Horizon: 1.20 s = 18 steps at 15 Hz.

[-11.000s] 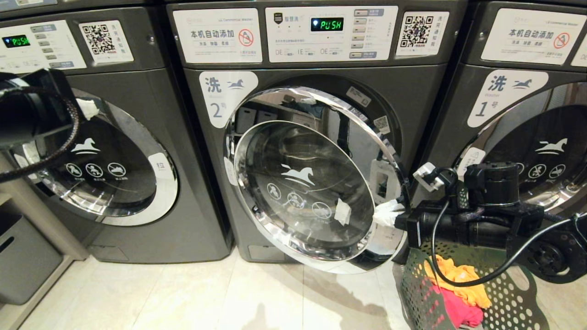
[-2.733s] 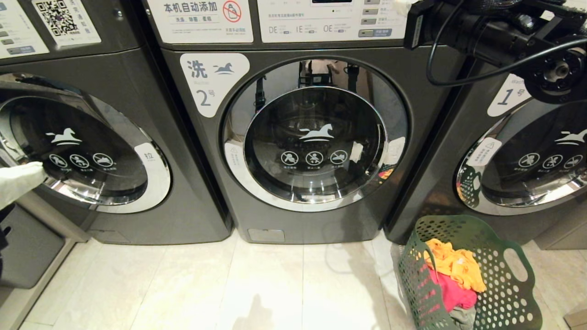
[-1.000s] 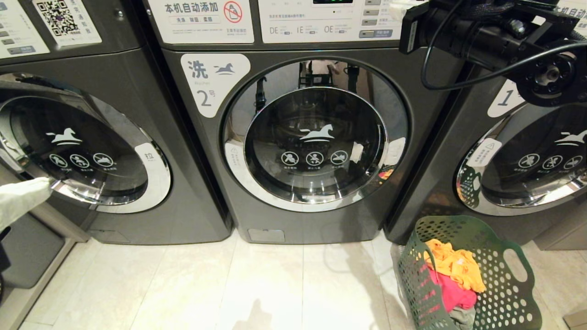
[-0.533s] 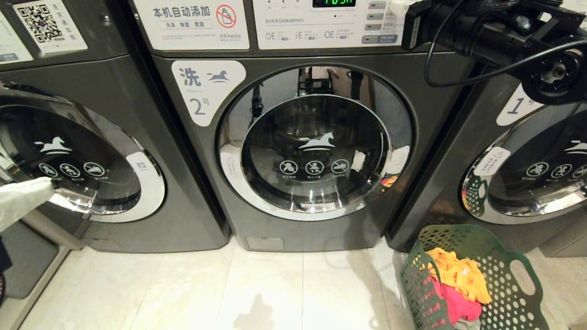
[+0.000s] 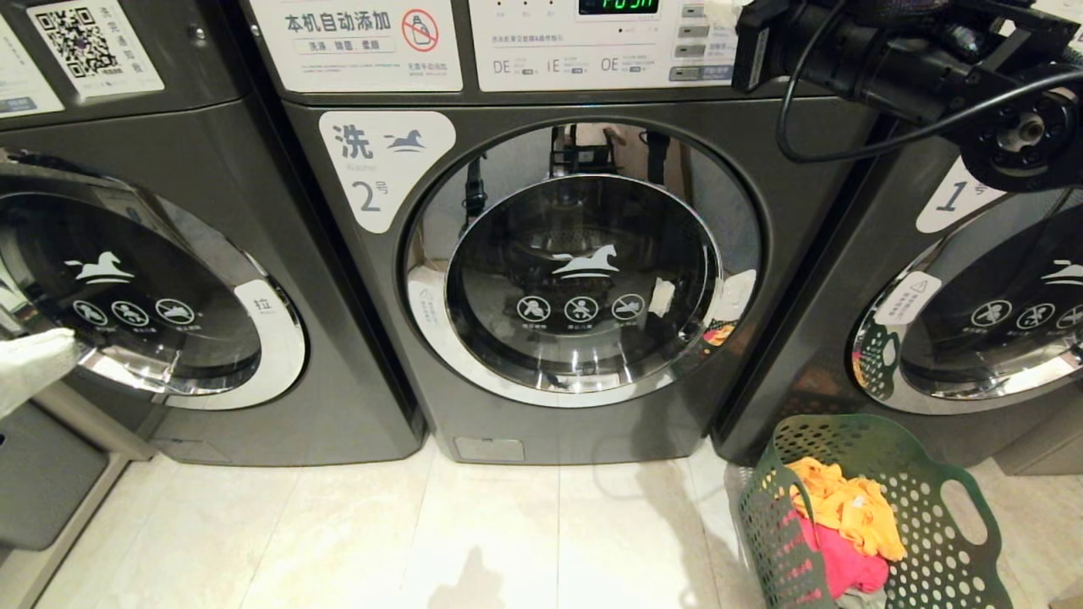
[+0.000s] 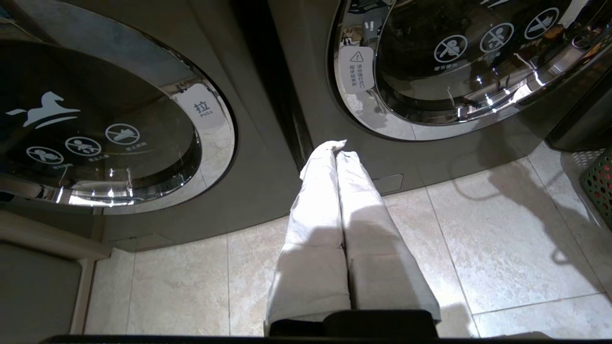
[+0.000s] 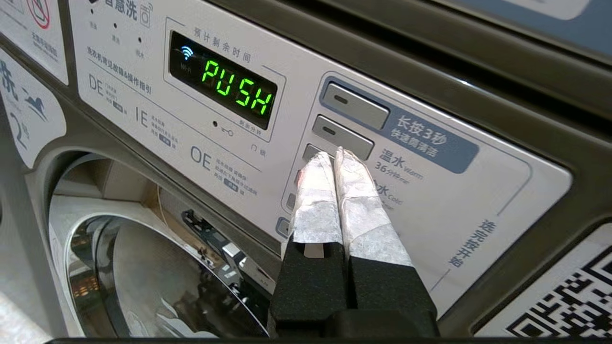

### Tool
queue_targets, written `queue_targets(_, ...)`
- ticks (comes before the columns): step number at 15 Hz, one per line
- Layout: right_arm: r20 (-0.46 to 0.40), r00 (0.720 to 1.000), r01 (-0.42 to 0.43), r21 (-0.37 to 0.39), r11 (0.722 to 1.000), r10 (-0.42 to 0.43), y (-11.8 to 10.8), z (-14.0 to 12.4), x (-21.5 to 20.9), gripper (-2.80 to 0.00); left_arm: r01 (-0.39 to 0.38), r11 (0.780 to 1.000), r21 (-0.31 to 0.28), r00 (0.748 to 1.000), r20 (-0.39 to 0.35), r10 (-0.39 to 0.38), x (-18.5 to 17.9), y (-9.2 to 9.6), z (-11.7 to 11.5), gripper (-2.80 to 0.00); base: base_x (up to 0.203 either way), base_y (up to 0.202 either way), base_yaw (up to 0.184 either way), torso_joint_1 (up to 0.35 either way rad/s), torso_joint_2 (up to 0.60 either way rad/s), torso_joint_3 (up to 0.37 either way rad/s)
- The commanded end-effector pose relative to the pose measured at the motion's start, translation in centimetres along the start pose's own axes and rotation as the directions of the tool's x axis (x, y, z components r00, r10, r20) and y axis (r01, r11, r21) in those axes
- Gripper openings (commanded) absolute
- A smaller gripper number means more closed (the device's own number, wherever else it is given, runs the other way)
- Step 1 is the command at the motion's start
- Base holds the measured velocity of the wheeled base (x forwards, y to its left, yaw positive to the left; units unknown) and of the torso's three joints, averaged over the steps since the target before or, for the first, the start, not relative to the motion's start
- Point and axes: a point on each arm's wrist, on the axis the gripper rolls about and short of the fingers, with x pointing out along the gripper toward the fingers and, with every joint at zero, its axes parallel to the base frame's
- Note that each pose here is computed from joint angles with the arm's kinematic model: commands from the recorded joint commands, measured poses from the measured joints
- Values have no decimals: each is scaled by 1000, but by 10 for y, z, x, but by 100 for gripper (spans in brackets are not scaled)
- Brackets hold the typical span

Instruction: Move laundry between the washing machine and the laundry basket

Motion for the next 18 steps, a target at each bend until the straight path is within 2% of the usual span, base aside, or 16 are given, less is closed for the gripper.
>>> queue_targets(1,7,1000,-14,1,1000,14,4,1,1,-280,-4,1000,2,1000,8,4,-4,1,-2,-280,0,0,0,0,0,0)
queue_targets(9,-14,1000,-22,19,1000,22,8,-11,7,-280,-6,1000,13,1000,13,6,-9,1,-5,-280,0,0,0,0,0,0)
queue_targets(14,90,995,40,-7,999,-40,7,-18,16,-280,-6,1000,13,1000,13,6,-13,1,-11,-280,0,0,0,0,0,0)
queue_targets(18,82,996,46,-8,999,-45,4,-20,15,-280,-4,1000,14,1000,8,4,-12,0,-11,-280,0,0,0,0,0,0)
